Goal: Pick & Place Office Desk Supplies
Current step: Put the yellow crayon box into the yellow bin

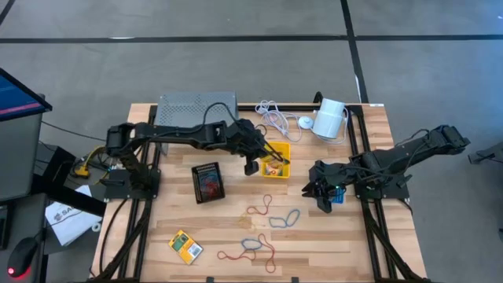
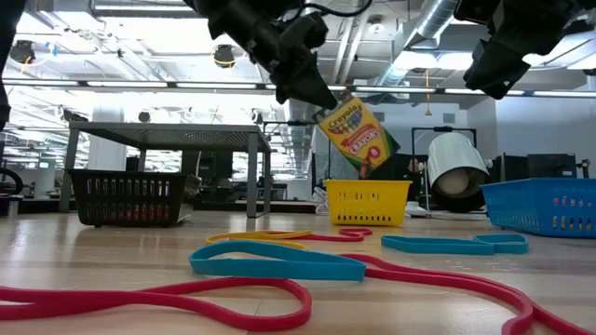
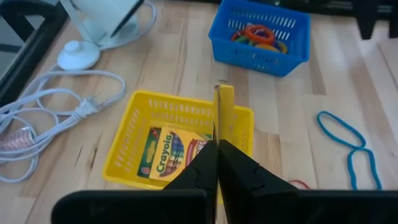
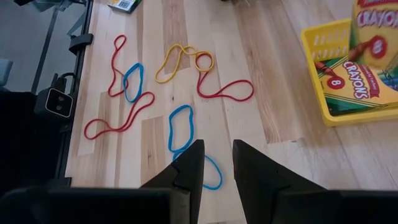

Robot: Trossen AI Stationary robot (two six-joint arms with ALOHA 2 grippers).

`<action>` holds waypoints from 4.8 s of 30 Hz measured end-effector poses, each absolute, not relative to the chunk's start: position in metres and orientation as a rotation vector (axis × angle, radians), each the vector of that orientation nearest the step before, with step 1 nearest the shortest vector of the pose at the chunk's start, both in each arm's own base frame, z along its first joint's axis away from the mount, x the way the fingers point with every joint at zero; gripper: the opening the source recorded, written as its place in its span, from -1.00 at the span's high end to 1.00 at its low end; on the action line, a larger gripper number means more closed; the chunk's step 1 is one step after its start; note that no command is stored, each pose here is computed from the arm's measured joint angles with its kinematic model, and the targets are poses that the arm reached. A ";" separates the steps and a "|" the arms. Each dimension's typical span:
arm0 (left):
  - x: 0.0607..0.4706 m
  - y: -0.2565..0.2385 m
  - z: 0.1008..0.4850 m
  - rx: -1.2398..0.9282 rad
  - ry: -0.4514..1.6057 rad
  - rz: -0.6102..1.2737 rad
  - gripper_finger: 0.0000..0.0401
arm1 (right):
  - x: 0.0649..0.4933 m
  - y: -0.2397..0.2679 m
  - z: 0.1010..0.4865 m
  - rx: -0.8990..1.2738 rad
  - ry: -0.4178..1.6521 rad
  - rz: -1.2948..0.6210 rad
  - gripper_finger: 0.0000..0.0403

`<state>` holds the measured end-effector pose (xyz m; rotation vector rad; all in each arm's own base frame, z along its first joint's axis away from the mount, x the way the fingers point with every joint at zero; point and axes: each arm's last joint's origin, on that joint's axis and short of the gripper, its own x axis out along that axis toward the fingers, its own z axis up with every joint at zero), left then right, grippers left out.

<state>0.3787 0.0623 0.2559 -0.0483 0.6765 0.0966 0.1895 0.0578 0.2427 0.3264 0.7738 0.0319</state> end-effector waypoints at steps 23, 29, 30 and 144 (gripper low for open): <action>0.382 0.061 0.247 -0.045 0.785 0.084 1.00 | 0.189 0.058 0.242 0.320 0.778 0.033 0.60; 0.382 0.059 0.247 -0.042 0.785 0.079 1.00 | 0.189 0.058 0.242 0.320 0.778 0.033 0.60; 0.383 0.059 0.247 -0.042 0.785 0.077 1.00 | 0.189 0.058 0.242 0.320 0.778 0.033 0.60; 0.191 -0.142 0.165 -0.621 1.564 -0.063 0.40 | 0.208 0.098 0.251 0.400 0.568 0.186 0.60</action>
